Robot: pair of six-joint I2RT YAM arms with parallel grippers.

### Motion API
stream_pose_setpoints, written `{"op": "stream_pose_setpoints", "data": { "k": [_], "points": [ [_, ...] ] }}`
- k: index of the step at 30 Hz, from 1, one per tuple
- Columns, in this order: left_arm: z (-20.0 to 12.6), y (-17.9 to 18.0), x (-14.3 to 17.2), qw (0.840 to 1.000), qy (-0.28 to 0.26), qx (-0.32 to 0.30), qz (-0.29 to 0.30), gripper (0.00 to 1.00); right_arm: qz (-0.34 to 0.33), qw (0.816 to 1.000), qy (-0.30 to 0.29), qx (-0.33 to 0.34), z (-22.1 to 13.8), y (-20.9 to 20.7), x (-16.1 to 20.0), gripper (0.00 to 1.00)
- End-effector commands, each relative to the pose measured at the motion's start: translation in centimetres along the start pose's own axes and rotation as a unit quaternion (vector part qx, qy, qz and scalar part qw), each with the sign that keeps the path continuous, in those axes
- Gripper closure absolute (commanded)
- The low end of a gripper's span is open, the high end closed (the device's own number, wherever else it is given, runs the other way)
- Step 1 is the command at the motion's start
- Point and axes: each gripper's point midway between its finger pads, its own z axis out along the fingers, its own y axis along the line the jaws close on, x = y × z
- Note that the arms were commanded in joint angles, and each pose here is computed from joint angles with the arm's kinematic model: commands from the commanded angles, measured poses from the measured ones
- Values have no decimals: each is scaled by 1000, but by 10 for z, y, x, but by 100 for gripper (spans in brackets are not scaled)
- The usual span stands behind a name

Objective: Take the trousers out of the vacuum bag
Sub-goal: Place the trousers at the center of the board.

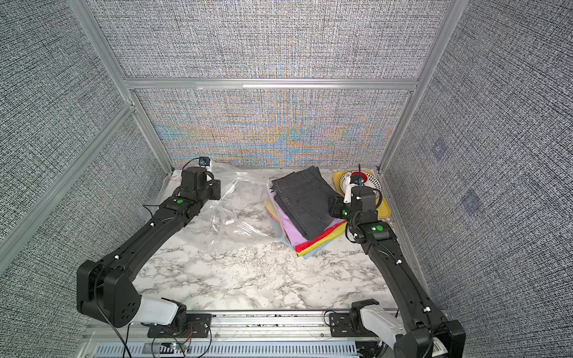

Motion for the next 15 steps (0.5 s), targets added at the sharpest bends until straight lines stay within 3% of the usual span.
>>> {"op": "stream_pose_setpoints", "data": {
  "k": [1, 5, 8, 13, 15],
  "points": [
    [2, 14, 9, 999, 13, -41, -2, 100, -21, 999, -26, -2, 1, 2, -14, 46],
    [1, 15, 15, 999, 16, -41, 4, 100, -28, 999, -23, 4, 3, 0, -10, 45],
    [-5, -1, 15, 999, 8, 10, 37, 100, -28, 999, -18, 7, 5, -3, -5, 44],
    [-21, -30, 19, 984, -6, 105, 141, 100, -25, 1000, -13, 5, 9, -4, 1, 44],
    [-21, -31, 25, 980, 7, 111, 165, 100, -25, 1000, -11, 4, 10, -4, 3, 44]
  ]
}}
